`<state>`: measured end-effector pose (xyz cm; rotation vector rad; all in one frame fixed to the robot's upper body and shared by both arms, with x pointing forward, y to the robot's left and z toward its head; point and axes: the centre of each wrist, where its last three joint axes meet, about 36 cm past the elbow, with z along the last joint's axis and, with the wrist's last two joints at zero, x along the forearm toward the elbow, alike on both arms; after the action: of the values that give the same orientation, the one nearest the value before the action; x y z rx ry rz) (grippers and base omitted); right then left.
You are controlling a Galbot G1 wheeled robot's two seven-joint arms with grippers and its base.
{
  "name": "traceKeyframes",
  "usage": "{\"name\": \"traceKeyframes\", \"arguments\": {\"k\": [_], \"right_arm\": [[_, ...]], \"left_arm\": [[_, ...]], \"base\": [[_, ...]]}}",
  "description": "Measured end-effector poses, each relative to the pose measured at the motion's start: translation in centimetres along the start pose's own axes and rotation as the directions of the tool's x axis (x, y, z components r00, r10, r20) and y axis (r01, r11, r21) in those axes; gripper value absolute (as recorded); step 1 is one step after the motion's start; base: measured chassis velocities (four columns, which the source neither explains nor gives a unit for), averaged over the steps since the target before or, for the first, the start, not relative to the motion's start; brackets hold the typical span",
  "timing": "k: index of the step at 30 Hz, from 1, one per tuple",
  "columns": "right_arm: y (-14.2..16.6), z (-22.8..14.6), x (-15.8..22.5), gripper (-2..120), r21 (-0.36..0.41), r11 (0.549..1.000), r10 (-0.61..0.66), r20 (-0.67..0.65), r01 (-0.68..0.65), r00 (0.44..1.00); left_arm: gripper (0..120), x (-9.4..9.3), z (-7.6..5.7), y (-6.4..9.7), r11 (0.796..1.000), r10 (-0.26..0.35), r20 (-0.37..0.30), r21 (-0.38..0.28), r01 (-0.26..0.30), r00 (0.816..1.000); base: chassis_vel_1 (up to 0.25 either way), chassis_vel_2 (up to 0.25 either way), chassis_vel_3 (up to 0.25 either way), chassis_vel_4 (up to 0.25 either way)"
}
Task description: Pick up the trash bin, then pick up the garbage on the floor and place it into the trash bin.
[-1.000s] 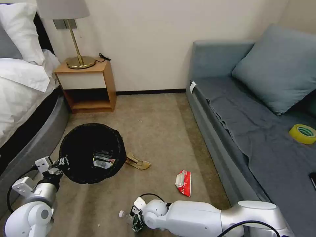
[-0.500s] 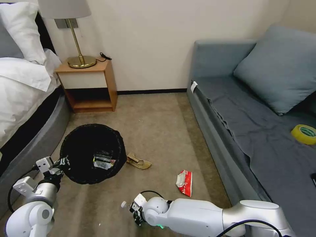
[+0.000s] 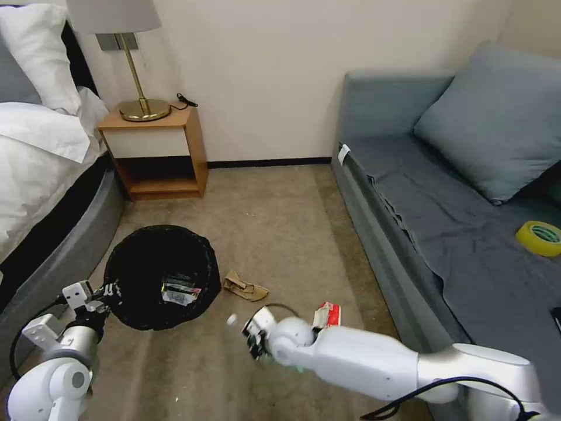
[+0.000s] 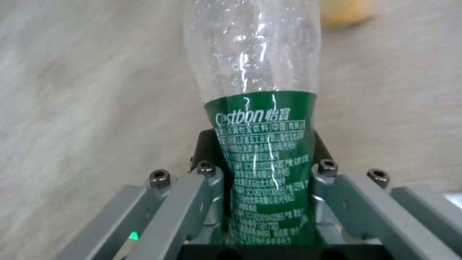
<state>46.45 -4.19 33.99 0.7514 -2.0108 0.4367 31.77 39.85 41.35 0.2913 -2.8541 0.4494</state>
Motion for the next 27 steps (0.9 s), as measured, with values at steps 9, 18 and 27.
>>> {"name": "traceKeyframes", "arguments": {"k": [9, 18, 27], "right_arm": [[-6.3, -2.5, 4.5, 18, -0.074, 0.988, 0.142, 0.097, -0.135, 0.985], [-7.6, -7.9, 13.0, 18, -0.087, 0.990, 0.132, 0.321, -0.110, 0.938], [-1.3, -11.8, 15.7, 18, -0.015, 0.998, -0.039, 0.493, 0.054, 0.869]], "left_arm": [[4, -0.3, -0.4, -0.2, 1.000, 0.014, -0.011, -0.019, -0.014, 1.000], [4, -0.6, 0.2, -1.4, 0.999, 0.038, -0.039, -0.023, -0.039, 0.999], [4, -0.3, 0.9, -1.8, 0.999, 0.037, -0.055, -0.011, -0.038, 0.998]], "base": [[0.000, 0.000, 0.000, 0.000], [0.000, 0.000, 0.000, 0.000], [0.000, 0.000, 0.000, 0.000]]}}
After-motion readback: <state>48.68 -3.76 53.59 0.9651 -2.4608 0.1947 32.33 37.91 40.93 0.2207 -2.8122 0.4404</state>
